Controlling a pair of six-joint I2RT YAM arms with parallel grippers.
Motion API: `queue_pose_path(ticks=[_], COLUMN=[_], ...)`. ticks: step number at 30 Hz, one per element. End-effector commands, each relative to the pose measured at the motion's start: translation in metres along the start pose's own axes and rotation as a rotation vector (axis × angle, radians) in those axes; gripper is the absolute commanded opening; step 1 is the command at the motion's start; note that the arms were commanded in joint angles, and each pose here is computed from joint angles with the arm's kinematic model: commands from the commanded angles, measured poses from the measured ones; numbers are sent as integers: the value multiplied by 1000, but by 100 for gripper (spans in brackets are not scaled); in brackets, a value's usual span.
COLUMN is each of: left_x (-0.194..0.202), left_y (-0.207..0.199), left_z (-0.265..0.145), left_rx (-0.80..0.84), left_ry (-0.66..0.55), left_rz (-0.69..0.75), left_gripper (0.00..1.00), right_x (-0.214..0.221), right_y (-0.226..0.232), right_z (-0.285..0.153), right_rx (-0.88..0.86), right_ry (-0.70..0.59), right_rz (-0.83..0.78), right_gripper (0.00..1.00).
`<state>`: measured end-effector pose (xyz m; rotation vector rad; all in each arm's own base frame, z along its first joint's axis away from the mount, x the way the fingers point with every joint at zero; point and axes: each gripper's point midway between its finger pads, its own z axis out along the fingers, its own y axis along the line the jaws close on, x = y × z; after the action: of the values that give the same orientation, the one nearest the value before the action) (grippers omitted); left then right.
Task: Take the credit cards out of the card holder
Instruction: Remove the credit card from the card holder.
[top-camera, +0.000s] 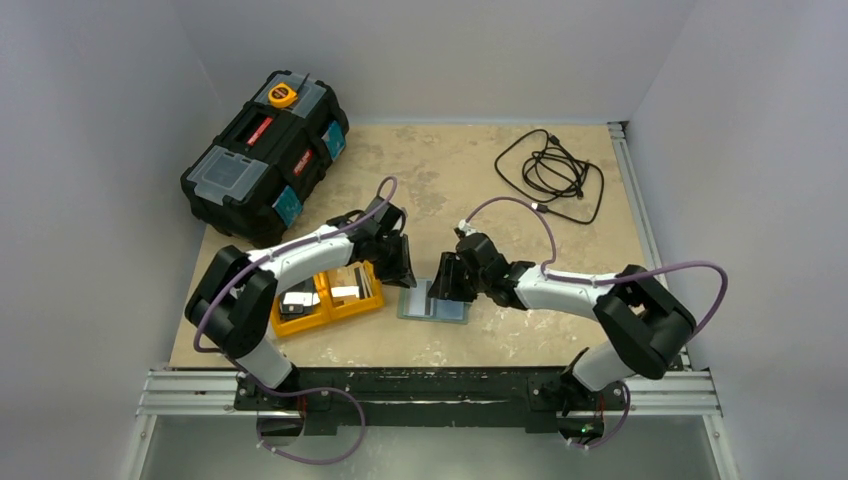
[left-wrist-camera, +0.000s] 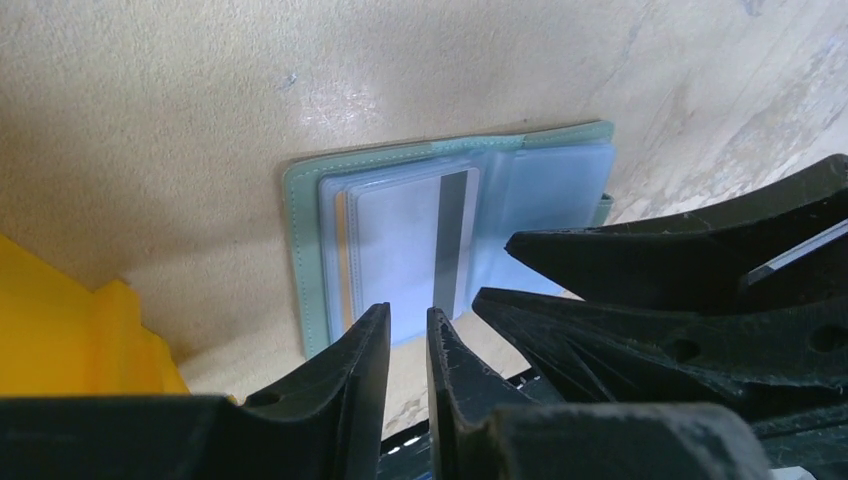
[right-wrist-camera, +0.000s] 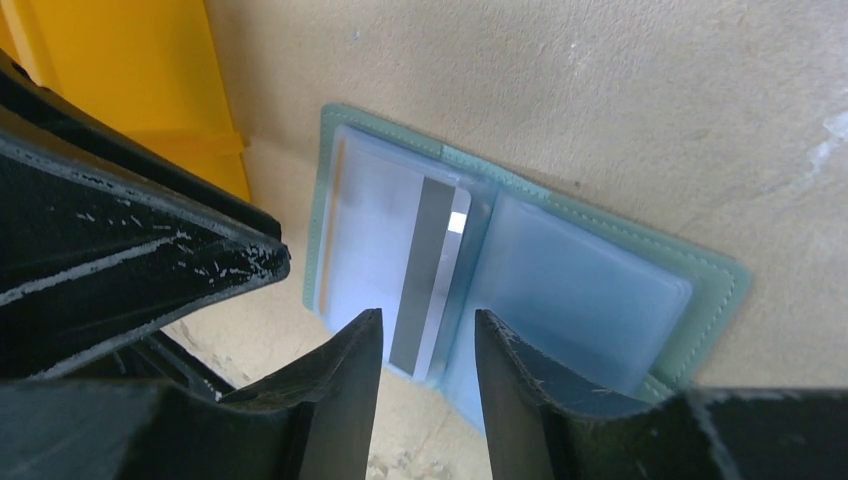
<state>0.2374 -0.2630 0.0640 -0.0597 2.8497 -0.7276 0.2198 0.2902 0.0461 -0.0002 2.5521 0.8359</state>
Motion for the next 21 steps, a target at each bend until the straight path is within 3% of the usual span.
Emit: queue_pose_path(ticks=[1,21], left_x=[3,30], left_y=[5,7], left_z=[11,45], left_rx=[-3,-80], left_ry=[18,91], left_rz=[19,0], left_gripper=[17,7], right_x=[-10,11], right_y=[15,-16], right_z=[9,37], right_rx=[-83,-114], right_ry=[-16,68], right_rz=[9,42], right_gripper=[38,36])
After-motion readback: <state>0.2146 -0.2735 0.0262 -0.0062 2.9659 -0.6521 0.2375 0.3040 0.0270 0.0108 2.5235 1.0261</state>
